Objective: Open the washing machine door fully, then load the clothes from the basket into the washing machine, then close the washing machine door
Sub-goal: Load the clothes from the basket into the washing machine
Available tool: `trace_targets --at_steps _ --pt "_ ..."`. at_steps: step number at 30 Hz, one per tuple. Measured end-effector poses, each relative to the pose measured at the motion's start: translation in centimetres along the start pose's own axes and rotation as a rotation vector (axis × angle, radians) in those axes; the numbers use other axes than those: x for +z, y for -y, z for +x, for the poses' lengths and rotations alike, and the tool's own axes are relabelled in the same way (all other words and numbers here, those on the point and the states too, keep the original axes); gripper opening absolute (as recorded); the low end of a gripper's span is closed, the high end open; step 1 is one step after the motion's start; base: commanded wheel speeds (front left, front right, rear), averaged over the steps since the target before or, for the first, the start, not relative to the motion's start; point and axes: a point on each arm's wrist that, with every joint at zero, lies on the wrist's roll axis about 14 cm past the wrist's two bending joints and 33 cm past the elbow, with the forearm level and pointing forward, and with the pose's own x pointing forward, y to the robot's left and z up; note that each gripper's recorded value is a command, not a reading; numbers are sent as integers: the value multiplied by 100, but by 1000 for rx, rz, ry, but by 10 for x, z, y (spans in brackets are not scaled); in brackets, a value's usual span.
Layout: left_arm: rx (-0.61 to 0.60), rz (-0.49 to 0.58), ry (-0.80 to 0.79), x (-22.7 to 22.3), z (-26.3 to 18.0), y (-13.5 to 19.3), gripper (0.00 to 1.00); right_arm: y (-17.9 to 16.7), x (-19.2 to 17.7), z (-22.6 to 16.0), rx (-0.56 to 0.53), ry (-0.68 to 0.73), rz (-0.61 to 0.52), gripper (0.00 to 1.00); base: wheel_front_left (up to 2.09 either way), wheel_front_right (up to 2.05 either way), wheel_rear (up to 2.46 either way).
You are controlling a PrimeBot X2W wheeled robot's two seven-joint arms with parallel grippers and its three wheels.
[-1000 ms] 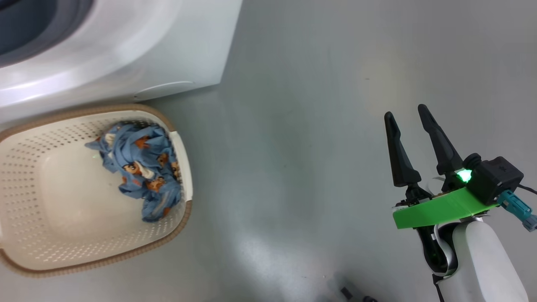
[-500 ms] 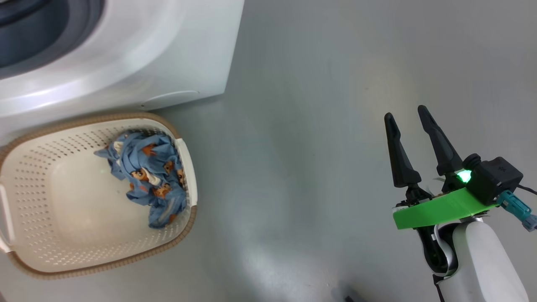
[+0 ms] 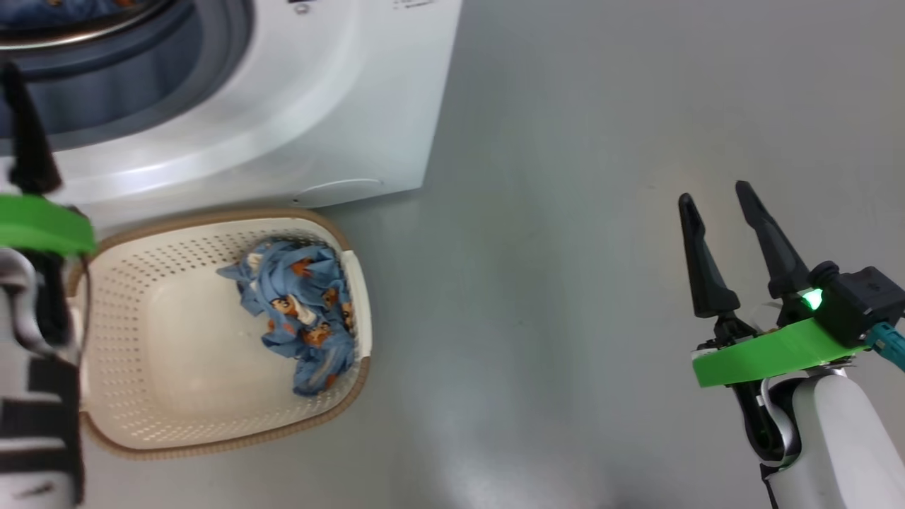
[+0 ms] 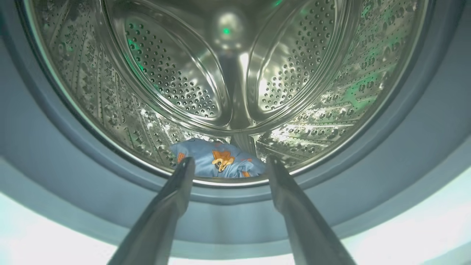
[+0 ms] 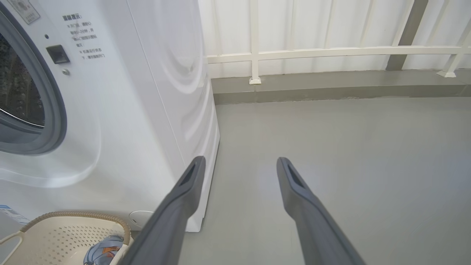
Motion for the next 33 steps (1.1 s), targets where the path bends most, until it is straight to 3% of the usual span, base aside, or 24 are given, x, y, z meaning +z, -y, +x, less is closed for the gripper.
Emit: trace_targets --at_steps 9,33 --pt "20 -5 -55 -12 -63 0 100 -6 7 -9 28 7 -4 100 0 0 0" --pt "128 16 -41 17 -205 -18 100 -32 20 -48 112 18 8 100 0 0 0"
